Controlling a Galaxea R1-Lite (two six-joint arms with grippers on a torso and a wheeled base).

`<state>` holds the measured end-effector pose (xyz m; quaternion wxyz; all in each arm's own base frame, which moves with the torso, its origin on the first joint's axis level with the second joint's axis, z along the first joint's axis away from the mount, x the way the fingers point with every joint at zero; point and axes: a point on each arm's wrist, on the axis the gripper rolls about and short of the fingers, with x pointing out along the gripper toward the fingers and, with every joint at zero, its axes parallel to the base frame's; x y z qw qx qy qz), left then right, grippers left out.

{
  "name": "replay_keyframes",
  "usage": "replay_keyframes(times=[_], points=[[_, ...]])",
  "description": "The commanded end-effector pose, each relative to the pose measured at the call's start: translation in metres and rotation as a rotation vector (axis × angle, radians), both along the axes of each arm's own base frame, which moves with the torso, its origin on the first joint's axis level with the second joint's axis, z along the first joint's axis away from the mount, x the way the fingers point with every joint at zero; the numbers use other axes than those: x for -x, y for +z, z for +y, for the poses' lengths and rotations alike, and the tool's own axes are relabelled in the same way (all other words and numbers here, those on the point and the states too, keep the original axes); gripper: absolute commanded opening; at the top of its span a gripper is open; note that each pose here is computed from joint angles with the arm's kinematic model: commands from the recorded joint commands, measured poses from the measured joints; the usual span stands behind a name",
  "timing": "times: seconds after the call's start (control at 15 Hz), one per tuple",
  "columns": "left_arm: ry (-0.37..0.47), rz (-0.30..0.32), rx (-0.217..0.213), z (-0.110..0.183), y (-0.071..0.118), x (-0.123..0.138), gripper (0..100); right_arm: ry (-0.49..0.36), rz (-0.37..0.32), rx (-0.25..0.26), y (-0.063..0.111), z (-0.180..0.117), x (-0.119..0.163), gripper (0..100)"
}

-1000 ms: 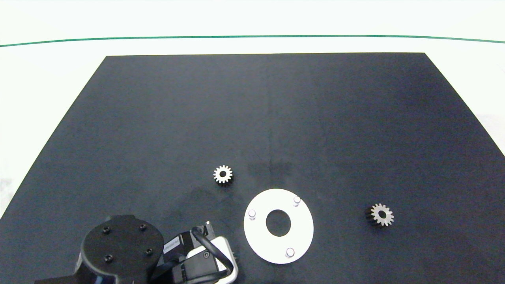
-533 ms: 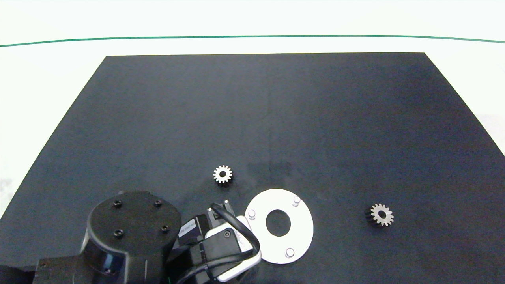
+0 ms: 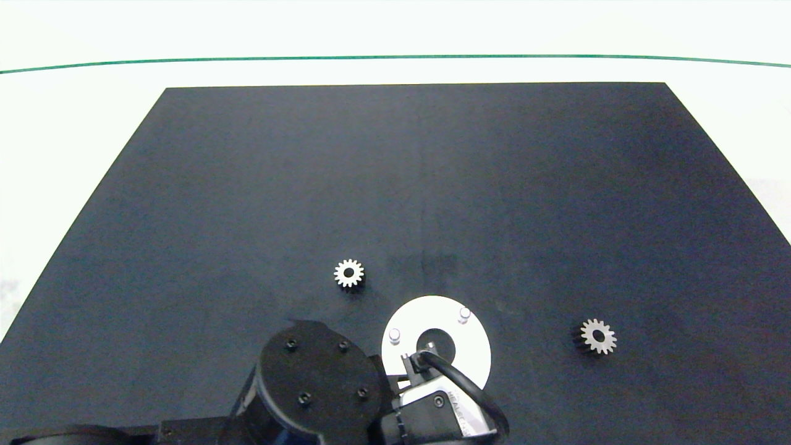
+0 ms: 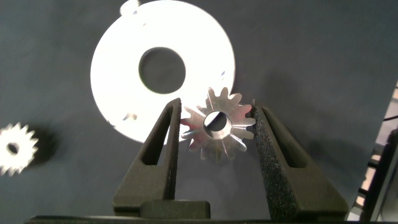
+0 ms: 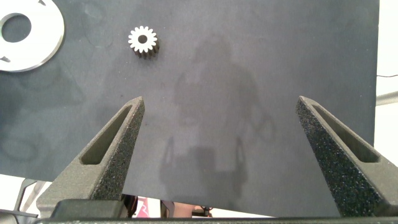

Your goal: Install three planetary gears onto the carrier pins

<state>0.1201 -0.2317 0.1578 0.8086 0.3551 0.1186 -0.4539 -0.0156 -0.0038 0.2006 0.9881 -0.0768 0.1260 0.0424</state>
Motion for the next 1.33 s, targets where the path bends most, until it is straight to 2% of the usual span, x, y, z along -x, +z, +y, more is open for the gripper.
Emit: replay_keyframes(times=[0.07,0.2,0.4,0.6,0.73,1.33], points=[[-0.036,0.012,-0.034,-0.025,-0.010,-0.001,13,0.002,0.002,0.002,0.003,0.000,-0.001,100],[-0.034,0.004,-0.017,-0.031,-0.005,-0.005,13,0.003,-0.003,0.001,0.004,0.000,-0.001,100],[-0.036,0.016,-0.042,-0.043,-0.015,-0.009,13,0.005,-0.011,0.000,0.007,0.000,-0.001,100],[-0.046,0.007,-0.034,-0.055,-0.009,-0.012,13,0.006,-0.024,-0.002,0.012,0.000,0.000,100],[-0.048,0.017,-0.058,-0.053,-0.003,-0.011,13,0.006,-0.026,-0.003,0.012,0.000,0.000,100],[-0.024,0.009,-0.053,-0.047,0.000,-0.017,13,0.005,-0.024,-0.002,0.012,0.000,0.000,100]])
